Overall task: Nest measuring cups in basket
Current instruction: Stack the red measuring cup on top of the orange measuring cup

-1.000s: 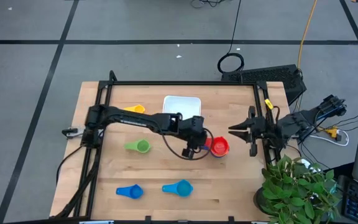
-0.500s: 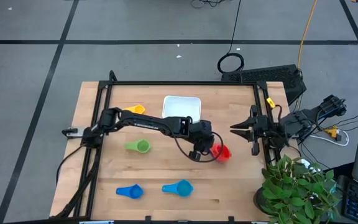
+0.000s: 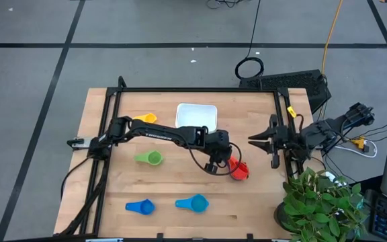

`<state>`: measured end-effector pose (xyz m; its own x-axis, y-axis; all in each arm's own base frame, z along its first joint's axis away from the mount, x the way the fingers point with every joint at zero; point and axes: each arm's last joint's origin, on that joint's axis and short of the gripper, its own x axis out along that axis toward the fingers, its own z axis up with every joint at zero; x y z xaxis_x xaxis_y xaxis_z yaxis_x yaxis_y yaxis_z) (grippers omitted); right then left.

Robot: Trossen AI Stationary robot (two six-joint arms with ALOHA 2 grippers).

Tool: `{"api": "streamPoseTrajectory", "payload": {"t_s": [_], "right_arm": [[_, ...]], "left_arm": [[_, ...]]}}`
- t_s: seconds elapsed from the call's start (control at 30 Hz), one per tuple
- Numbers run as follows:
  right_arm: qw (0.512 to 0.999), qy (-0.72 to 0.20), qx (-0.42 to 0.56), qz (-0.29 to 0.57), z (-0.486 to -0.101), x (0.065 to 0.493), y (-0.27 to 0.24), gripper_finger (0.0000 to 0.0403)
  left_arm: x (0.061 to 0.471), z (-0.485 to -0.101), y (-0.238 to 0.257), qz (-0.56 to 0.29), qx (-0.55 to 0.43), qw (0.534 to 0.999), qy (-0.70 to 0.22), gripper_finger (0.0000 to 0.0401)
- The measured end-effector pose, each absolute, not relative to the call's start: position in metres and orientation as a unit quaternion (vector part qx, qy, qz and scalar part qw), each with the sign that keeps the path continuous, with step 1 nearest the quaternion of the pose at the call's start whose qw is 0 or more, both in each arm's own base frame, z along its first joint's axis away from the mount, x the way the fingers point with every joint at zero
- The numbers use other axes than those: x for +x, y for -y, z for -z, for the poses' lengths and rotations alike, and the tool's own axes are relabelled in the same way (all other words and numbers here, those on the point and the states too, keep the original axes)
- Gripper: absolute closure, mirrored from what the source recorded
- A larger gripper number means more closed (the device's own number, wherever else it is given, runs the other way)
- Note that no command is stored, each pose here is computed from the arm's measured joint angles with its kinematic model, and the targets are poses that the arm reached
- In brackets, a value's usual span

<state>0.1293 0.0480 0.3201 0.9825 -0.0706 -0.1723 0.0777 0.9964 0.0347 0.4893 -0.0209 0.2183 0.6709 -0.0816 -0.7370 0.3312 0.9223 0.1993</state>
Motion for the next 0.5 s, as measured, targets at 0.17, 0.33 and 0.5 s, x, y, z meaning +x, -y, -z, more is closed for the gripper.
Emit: {"api": "streamPoseTrajectory", "payload": {"t_s": [0.17,0.33,0.5], "right_arm": [[0.994,-0.098,0.022,0.039,-0.311,0.131,-0.049,0.0348],[0.994,-0.097,0.028,0.039,-0.31,0.13,-0.048,0.0348],[0.994,-0.099,0.029,0.04,-0.31,0.13,-0.048,0.0348]], "left_arm": [[0.486,-0.223,0.019,0.117,0.177,0.895,-0.392,0.0323],[0.484,-0.233,0.016,0.109,0.178,0.901,-0.381,0.0303],[0.484,-0.232,0.018,0.109,0.177,0.899,-0.385,0.026]]}}
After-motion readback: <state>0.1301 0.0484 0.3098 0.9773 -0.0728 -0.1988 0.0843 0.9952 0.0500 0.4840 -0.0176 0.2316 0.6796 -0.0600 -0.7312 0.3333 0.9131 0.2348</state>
